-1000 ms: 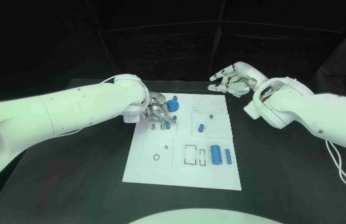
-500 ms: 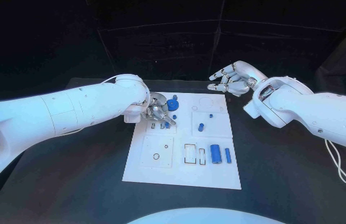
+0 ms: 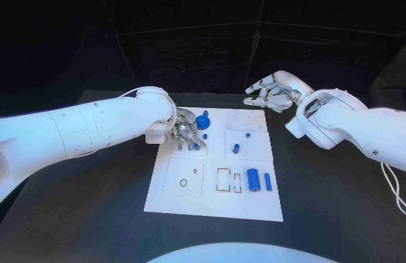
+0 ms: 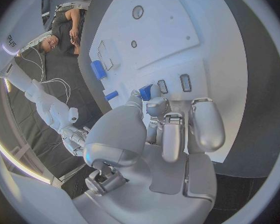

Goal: Assemble the parts on the task board

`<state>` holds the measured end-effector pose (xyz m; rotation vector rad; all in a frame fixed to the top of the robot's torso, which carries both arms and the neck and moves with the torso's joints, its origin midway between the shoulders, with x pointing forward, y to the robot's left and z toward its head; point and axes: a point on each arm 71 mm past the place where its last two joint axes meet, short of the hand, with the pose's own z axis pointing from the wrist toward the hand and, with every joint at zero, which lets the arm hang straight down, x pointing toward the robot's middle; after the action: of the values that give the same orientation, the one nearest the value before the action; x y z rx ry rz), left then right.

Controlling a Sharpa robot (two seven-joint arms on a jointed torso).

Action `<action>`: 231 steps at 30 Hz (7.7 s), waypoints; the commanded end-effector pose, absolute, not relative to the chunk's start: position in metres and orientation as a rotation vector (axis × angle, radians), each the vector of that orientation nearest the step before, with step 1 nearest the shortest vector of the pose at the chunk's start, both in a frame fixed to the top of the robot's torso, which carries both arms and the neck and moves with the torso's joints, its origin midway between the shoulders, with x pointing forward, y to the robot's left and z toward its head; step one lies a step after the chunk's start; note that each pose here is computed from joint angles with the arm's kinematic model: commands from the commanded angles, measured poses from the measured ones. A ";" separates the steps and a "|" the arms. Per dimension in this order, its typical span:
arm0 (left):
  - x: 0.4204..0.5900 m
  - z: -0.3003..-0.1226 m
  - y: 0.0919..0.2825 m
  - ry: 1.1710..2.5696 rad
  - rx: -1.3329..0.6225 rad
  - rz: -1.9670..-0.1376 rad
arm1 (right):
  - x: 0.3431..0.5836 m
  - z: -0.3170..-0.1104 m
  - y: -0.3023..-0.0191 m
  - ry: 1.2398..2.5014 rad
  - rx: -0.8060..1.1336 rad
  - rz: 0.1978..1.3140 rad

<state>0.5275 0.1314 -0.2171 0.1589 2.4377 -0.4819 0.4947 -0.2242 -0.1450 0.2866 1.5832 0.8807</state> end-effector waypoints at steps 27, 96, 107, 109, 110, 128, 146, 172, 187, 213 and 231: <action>0.512 -0.212 0.152 2.283 -0.046 -0.599 | 0.498 -0.147 -0.223 1.608 0.280 0.878; 0.499 -0.242 0.157 2.305 0.074 -0.494 | 0.501 -0.147 -0.221 1.600 0.294 0.907; 0.500 -0.242 0.157 2.311 0.078 -0.492 | 0.501 -0.148 -0.221 1.610 0.324 0.941; 0.500 -0.242 0.157 2.311 0.078 -0.492 | 0.501 -0.148 -0.221 1.611 0.327 0.945; 0.500 -0.242 0.157 2.312 0.078 -0.491 | 0.501 -0.148 -0.221 1.611 0.329 0.948; 0.502 -0.241 0.159 2.305 0.071 -0.487 | 0.501 -0.148 -0.219 1.609 0.326 0.978; 0.506 -0.237 0.157 2.312 0.063 -0.495 | 0.502 -0.148 -0.218 1.612 0.327 0.979; 0.507 -0.235 0.155 2.346 0.091 -0.485 | 0.502 -0.149 -0.217 1.619 0.326 0.979; 0.509 -0.237 0.148 2.383 0.127 -0.473 | 0.502 -0.149 -0.216 1.621 0.326 0.980; 0.513 -0.237 0.146 2.394 0.146 -0.452 | 0.502 -0.149 -0.216 1.621 0.327 0.982; 0.515 -0.238 0.146 2.401 0.149 -0.443 | 0.502 -0.149 -0.216 1.623 0.334 0.977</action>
<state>0.5164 0.1457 -0.2350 0.1333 2.3802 -0.4583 0.5021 -0.2169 -0.1505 0.3334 1.6255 0.9719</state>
